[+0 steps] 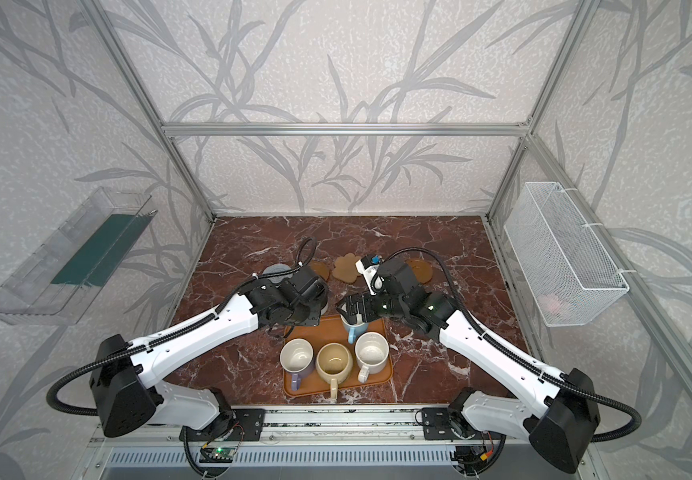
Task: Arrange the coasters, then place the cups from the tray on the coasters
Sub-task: 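Lift the black mug with the left gripper and carry it toward the blue-grey coaster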
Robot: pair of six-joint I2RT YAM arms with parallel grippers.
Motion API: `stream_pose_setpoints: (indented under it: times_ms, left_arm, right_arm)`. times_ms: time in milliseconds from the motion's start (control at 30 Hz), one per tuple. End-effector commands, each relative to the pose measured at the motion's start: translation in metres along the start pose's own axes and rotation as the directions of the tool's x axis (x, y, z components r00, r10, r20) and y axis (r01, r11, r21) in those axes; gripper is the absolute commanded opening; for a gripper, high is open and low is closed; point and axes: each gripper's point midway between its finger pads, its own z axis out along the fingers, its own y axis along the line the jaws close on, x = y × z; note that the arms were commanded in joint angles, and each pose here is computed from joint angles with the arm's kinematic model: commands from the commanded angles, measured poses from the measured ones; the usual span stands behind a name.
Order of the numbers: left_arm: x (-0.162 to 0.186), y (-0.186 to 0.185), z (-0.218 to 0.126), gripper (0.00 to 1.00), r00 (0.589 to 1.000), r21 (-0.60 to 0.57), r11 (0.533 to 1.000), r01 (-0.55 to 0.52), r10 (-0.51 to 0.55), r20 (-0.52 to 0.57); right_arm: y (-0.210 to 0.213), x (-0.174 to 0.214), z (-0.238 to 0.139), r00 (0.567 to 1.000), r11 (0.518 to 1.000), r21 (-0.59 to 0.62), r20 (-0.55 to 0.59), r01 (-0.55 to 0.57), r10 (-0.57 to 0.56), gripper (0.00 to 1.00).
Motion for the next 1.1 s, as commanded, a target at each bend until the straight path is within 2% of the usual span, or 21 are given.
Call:
stream_pose_setpoints:
  times_ms: [0,133,433,867,1067]
  left_arm:
    - [-0.034,0.004,-0.031,0.00,0.994,0.035,0.999,0.020,-0.023,0.107]
    - [-0.046,0.018,-0.033,0.00,0.992,0.027,0.999,0.040,-0.043,0.120]
    - [-0.076,0.059,-0.034,0.00,0.981,-0.003,0.995,0.102,-0.101,0.164]
    - [-0.107,0.107,-0.005,0.00,0.979,-0.042,0.986,0.162,-0.155,0.132]
    - [-0.121,0.123,0.011,0.00,0.981,-0.073,0.985,0.158,-0.148,0.122]
  right_arm:
    - [0.019,-0.017,0.003,0.999,0.999,-0.045,0.030,0.027,-0.026,0.99]
    - [0.027,-0.023,0.012,0.999,0.998,-0.051,0.027,0.033,-0.032,0.99]
    - [0.021,-0.048,0.036,0.999,0.999,0.030,0.036,0.022,-0.023,0.99]
    - [0.023,-0.076,0.091,1.000,0.999,0.050,-0.015,-0.002,0.003,0.99]
    - [0.021,-0.082,0.120,0.999,0.998,0.055,-0.033,-0.008,0.010,0.99]
